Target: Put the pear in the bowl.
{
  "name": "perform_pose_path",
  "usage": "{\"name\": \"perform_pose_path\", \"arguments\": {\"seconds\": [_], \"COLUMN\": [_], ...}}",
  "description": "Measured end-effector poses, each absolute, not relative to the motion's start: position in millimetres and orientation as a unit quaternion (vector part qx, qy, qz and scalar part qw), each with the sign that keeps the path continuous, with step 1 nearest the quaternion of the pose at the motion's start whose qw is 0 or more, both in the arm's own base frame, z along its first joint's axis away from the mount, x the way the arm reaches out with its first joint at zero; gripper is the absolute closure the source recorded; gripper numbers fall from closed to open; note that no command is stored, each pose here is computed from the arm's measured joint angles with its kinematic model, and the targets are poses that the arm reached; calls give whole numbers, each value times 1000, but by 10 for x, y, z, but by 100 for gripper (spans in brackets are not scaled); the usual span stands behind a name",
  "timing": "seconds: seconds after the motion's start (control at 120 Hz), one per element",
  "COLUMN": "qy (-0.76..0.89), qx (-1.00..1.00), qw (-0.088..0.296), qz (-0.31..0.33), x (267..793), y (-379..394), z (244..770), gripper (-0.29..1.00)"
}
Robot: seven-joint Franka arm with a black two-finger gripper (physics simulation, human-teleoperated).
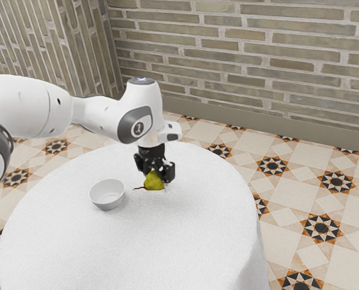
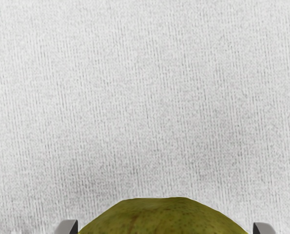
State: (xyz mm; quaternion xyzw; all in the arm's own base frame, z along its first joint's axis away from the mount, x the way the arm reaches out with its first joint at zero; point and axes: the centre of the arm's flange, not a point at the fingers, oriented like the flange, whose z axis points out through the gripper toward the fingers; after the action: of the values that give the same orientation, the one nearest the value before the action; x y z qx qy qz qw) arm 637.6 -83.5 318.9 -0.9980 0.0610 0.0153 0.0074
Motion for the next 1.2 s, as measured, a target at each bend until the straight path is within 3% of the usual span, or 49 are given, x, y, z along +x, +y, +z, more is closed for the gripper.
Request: {"name": "perform_pose_path", "arguments": {"seconds": [0.208, 0.533, 1.033, 1.2], "qy": [42, 35, 61, 70], "qx": [-999, -996, -992, -992], "qw": [22, 46, 67, 61], "qz": [27, 68, 90, 88], "x": [6147, 5821, 5890, 5922], "y": [-339, 316, 631, 607], "z": [3379, 3209, 3030, 3049], "gripper": [51, 52, 51, 25]}}
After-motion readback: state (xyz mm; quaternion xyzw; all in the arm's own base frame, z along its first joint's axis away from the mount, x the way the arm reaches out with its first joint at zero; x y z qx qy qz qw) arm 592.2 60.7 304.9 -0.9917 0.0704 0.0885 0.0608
